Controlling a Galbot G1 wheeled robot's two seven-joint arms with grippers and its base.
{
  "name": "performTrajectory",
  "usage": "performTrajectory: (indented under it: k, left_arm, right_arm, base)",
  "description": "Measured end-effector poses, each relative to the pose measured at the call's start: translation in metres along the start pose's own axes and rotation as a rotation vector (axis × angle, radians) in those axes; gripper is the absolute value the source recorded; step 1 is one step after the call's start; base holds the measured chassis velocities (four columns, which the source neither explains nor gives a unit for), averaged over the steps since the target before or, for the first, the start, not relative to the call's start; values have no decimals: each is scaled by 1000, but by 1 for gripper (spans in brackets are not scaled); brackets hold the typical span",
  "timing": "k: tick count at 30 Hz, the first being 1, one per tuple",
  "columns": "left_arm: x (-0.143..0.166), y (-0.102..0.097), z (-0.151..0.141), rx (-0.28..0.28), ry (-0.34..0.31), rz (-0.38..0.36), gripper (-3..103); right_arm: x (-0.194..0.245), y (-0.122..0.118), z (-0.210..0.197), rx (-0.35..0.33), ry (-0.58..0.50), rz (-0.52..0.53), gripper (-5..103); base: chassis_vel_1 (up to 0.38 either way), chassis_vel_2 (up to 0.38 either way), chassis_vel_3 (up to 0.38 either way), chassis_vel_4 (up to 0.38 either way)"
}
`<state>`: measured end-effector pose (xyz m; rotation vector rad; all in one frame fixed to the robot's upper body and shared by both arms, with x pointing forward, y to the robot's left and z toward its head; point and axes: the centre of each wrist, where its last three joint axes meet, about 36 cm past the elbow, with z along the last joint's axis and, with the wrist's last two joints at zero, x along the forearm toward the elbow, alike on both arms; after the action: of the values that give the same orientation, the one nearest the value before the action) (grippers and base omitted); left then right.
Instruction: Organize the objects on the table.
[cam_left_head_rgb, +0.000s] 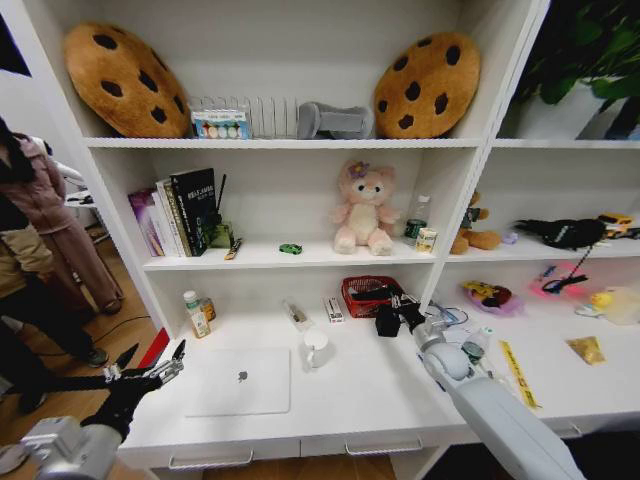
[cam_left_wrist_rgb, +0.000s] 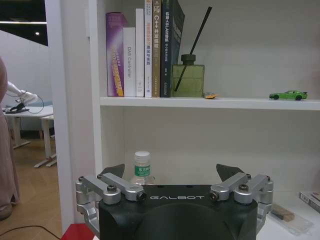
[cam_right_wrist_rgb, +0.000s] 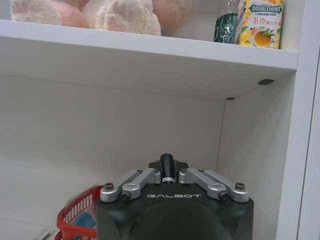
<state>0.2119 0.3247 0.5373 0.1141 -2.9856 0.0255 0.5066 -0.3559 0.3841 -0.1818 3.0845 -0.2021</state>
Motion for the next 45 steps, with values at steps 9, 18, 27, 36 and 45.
performTrajectory:
  k: [9, 18, 27, 36, 45]
  left_arm:
    - [0, 0, 0, 0, 0, 0, 100]
    - [0, 0, 0, 0, 0, 0, 100]
    - [0, 0, 0, 0, 0, 0, 100]
    - [0, 0, 0, 0, 0, 0, 100]
    - [0, 0, 0, 0, 0, 0, 100]
  right_arm:
    - [-22, 5, 1, -18, -36, 16, 11]
    - [-36, 12, 11, -10, -57, 29, 11]
    - [-43, 17, 25, 2, -61, 35, 11]
    - [-45, 22, 35, 11, -64, 38, 11]
    - [-33, 23, 43, 5, -62, 44, 25]
  base:
    - [0, 0, 0, 0]
    - [0, 0, 0, 0]
    - [0, 0, 0, 0]
    - [0, 0, 0, 0]
    - [0, 0, 0, 0]
